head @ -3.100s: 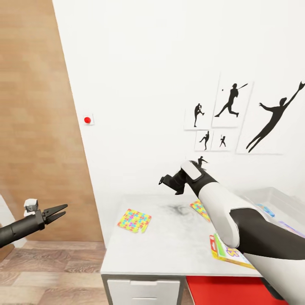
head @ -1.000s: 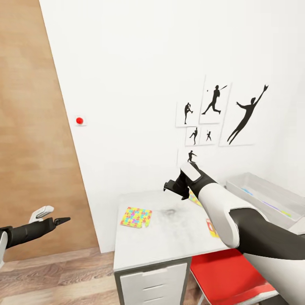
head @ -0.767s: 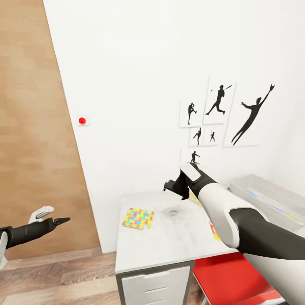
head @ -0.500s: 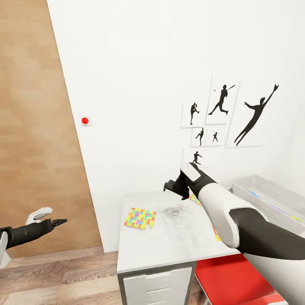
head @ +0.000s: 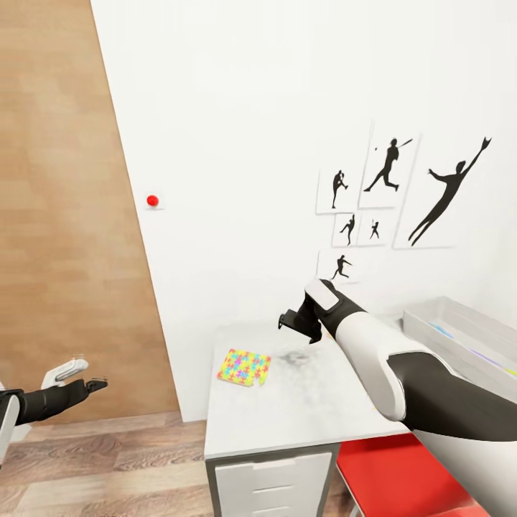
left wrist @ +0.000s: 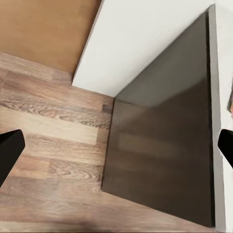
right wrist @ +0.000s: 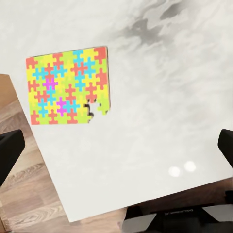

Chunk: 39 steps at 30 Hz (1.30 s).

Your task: Put all the toys in the child's room - the three board games (two on the bed and one on the table), the two jigsaw puzzles on the table, and the tennis ball on the table - inside the toy box on the table in the child's room.

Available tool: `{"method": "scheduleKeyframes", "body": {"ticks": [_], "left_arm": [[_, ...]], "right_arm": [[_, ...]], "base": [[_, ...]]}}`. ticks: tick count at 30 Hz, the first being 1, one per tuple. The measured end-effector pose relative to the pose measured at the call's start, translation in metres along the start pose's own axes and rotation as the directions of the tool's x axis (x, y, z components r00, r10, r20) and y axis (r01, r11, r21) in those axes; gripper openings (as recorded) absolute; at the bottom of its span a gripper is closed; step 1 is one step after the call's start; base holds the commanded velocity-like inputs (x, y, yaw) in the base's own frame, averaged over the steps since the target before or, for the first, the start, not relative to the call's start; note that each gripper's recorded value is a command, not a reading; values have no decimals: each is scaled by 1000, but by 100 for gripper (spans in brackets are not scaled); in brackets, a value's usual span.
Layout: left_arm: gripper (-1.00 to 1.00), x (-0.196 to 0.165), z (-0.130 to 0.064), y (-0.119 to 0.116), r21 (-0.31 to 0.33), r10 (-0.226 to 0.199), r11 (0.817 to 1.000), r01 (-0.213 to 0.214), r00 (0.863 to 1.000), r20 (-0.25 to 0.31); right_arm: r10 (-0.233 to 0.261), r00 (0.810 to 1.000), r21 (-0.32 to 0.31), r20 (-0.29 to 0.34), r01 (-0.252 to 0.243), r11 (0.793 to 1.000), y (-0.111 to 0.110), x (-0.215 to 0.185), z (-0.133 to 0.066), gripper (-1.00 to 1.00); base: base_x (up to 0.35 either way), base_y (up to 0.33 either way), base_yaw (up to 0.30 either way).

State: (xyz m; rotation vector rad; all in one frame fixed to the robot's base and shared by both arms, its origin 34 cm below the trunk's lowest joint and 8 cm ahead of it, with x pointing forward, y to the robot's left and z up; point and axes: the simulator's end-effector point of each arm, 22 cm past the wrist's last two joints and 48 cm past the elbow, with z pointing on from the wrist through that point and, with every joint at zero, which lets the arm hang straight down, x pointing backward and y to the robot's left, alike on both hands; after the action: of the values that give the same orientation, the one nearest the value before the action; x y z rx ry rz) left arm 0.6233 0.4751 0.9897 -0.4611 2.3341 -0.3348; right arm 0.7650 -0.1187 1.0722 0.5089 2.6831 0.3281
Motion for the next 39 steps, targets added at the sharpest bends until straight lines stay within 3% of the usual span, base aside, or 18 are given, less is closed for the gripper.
{"method": "scheduleKeyframes", "body": {"ticks": [17,39], "left_arm": [[100,21,19,-3,4,9,1000,-8,998,-58],[100,30,37,-9,16,44,999,-44,997,-60]], "right_arm": [[13,1000,13,-15,-13,1000,-5,3,17,100],[37,999,-7,-28,-37,999,-5,5,40,100]], "base": [[0,0,83],[0,0,26]]}}
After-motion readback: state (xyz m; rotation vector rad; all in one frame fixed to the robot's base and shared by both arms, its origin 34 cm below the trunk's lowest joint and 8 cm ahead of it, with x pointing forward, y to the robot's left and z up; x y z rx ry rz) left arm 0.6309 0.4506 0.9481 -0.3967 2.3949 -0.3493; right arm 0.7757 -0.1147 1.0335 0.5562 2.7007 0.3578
